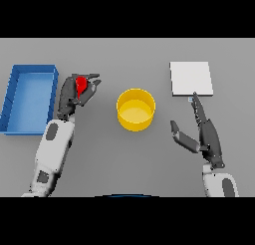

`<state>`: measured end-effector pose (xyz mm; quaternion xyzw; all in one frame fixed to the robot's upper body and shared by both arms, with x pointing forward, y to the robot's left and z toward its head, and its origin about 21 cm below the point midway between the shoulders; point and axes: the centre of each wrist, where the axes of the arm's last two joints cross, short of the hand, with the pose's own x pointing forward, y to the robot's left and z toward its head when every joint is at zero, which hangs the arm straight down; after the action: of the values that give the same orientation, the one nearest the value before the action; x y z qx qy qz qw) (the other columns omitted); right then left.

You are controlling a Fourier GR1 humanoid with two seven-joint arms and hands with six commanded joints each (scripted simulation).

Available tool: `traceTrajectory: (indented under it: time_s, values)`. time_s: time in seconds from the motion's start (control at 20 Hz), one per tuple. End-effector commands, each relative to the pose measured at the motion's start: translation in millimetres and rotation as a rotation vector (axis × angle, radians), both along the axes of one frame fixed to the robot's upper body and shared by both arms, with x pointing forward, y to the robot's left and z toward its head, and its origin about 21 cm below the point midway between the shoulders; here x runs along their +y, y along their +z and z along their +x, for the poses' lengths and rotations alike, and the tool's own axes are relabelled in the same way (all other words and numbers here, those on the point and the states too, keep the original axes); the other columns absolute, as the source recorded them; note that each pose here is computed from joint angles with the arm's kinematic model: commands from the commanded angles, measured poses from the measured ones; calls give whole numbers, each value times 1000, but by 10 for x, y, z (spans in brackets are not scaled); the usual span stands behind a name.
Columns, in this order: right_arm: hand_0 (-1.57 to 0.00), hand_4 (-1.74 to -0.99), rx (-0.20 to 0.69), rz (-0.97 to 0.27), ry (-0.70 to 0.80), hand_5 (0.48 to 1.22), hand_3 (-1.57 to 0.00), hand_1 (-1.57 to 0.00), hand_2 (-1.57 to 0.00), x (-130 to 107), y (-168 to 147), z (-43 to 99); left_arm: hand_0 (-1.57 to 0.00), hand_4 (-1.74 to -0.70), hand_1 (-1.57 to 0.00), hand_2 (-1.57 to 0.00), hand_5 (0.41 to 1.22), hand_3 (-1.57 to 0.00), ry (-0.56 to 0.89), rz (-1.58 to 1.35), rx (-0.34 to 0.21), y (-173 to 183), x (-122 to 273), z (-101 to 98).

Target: Pick up the red beaker and tilt it to pour out 1 green nut into yellow bowl. Pick up the yellow bowl and place it on the metallic measuring scale.

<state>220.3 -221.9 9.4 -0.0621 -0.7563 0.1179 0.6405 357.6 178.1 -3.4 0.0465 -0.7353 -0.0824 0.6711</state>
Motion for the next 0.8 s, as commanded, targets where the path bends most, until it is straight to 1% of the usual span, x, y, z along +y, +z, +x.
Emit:
traceTrajectory:
  time_s: [0.0,0.05,0.15,0.2,0.25,0.3,0.35,0.4,0.45,0.5,0.55,0.6,0.65,0.7,0.75]
  values:
    - [1,-1258,-2,-2,-6,669,1,1,1,4,29,17,-1532,-1702,-1533,-1533,1098,-1533,-1,13,-11,59,-2,14]
    - [1,-1255,-14,-3,-6,672,1,1,1,8,51,20,-1540,-1709,-1540,-1541,1097,-1541,-4,29,-29,147,-23,24]
    - [1,-1245,-4,-22,-14,673,1,1,1,2,6,-9,-1551,-1721,-1551,-1552,1101,-1552,-29,99,-64,341,-33,58]
    - [1,-1249,-5,-24,-9,679,1,1,1,38,7,3,-1555,-1725,-1555,-1556,1107,-1555,-47,159,-59,431,-34,88]
    - [1,-1247,-13,-38,-16,685,1,1,1,35,17,3,-1558,-1728,-1558,-1559,1113,-1559,-88,234,-68,496,-70,87]
    - [1,-1245,-1,-45,-19,688,1,1,1,26,-7,-19,-1561,-1731,-1561,-1561,1119,-1561,-133,324,-73,567,-129,99]
    - [1,-1243,-3,-53,-22,691,1,1,1,26,3,-15,-1563,-1733,-1563,-1563,1121,-1563,-162,382,-73,604,-164,98]
    - [1,-1243,-19,-46,-17,694,1,1,1,29,10,-42,-1563,-1733,-1563,-1563,1119,-1563,-180,421,-71,621,-173,92]
    - [1,-1243,-10,-48,-23,696,1,1,1,-5,21,-20,-1563,-1733,-1563,-1563,1117,-1563,-193,448,-69,631,-175,86]
    - [1,-1243,-9,-45,-17,700,1,1,1,12,21,-48,-1563,-1733,-1563,-1563,1115,-1563,-202,467,-69,636,-168,80]
    - [1,-1243,-1,-51,-23,705,1,1,1,10,35,-27,-1563,-1733,-1563,-1563,1114,-1563,-209,481,-69,641,-162,77]
    - [1,-1243,-1,-45,-18,710,1,1,1,-4,23,-68,-1563,-1733,-1563,-1563,1113,-1563,-214,492,-71,646,-139,80]
    - [1,-1248,5,-39,-18,711,1,1,1,13,69,-30,-1564,-1734,-1565,-1565,1112,-1565,-226,563,-80,684,-165,82]
    - [1,-1251,12,-43,-18,714,1,1,1,27,70,-30,-1566,-1736,-1566,-1566,1112,-1566,-246,622,-93,729,-213,109]
    - [1,-1254,0,-45,-16,717,1,1,1,15,58,-60,-1567,-1737,-1567,-1567,1112,-1567,-268,711,-112,759,-242,139]
